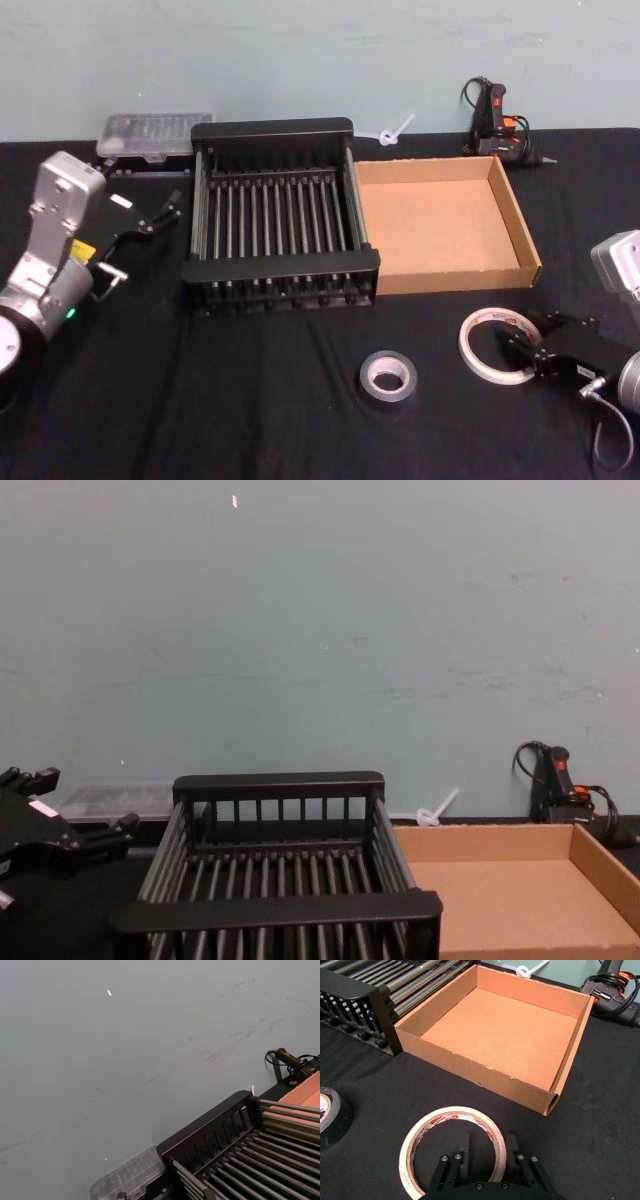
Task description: Pick up the white tape and place it into the black box , Pick up the silver tape and place it into the brown box.
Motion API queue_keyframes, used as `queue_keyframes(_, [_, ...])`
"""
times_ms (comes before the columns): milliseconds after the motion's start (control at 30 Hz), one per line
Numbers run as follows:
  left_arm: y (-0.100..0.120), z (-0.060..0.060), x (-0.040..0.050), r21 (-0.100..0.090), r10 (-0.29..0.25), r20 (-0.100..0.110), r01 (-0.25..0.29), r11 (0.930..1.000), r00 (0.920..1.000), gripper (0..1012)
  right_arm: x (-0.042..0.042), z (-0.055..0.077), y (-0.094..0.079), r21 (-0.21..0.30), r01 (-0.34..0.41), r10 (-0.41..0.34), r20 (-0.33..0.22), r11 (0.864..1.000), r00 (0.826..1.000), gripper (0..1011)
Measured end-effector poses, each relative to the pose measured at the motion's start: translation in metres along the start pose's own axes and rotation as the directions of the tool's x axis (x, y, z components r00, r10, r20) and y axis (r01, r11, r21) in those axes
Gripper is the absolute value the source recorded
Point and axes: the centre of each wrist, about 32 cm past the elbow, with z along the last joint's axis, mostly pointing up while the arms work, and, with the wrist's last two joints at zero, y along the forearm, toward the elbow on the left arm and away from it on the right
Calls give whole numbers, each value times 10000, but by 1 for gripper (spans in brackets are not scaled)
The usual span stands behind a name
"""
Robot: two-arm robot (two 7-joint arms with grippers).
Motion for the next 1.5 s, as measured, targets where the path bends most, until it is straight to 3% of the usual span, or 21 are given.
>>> queue_keyframes(300, [0,0,0,-1,1,0,-1,10000,10000,1001,0,0,0,0,1,-1,-1,10000,10000,188])
queue_keyframes(467, [0,0,0,-1,0,-1,0,10000,10000,1001,0,0,0,-1,0,0,-1,10000,10000,80])
queue_keyframes(1033, [0,0,0,-2,1,0,-1,10000,10000,1001,-11,4,-7,73,-50,50,38,10000,10000,80])
queue_keyframes(1200, [0,0,0,-1,1,0,-1,10000,10000,1002,-18,47,-37,371,-105,101,98,9993,9999,80])
queue_keyframes(1500, [0,0,0,-1,0,0,0,10000,10000,1001,-18,238,-64,1290,-129,119,87,9916,9999,80])
